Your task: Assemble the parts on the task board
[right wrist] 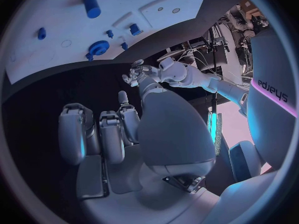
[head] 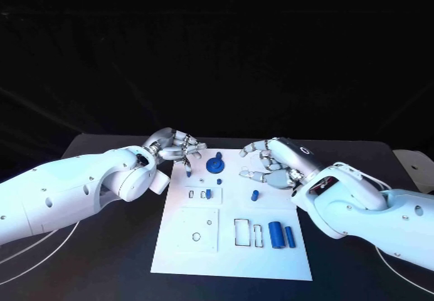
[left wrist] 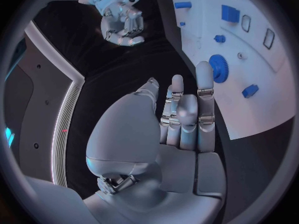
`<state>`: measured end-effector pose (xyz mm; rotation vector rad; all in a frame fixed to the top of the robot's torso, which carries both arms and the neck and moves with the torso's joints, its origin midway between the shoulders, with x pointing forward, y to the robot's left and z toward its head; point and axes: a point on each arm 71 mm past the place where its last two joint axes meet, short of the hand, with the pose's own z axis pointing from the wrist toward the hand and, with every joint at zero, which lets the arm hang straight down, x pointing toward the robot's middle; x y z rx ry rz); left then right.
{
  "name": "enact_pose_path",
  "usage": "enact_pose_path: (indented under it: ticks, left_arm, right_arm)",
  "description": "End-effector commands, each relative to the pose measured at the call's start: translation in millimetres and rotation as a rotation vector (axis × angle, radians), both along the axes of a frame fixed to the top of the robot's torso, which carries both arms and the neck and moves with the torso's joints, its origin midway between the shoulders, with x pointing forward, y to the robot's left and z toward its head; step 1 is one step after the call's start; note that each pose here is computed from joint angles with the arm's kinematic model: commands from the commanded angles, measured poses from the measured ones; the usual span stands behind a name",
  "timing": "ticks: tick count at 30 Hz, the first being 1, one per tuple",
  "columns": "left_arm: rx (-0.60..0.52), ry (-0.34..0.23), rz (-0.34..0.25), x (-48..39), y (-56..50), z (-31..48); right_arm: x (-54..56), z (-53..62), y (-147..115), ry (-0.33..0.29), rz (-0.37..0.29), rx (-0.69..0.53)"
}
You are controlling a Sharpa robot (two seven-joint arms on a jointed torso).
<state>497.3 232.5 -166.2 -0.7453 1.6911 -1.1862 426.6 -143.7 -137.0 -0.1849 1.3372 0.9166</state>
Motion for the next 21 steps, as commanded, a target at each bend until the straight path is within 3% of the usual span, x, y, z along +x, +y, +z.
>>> enact_pose_path:
  ticks: [1,4,9,14,21]
  left_arm:
    - [0.320,0.116,-0.133,-4.3,-8.5,-12.5]
    - [0.467,0.142,-0.172,-3.8,-14.3,-14.4]
    - [0.664,0.141,-0.185,-0.8,-24.3,-16.1]
    - [0.764,0.148,-0.200,1.2,-33.4,-16.7]
    - [0.855,0.150,-0.251,5.3,-47.1,-10.6]
  right_arm:
    - [1.2,4.9,-10,0.048,0.015,0.050]
    - [6.6,6.8,-24,0.077,-0.026,0.057]
    - [12.9,7.7,-40,0.078,-0.066,0.042]
    - [15.7,7.6,-46,0.078,-0.085,0.034]
    - [18.1,6.9,-49,0.068,-0.093,0.014]
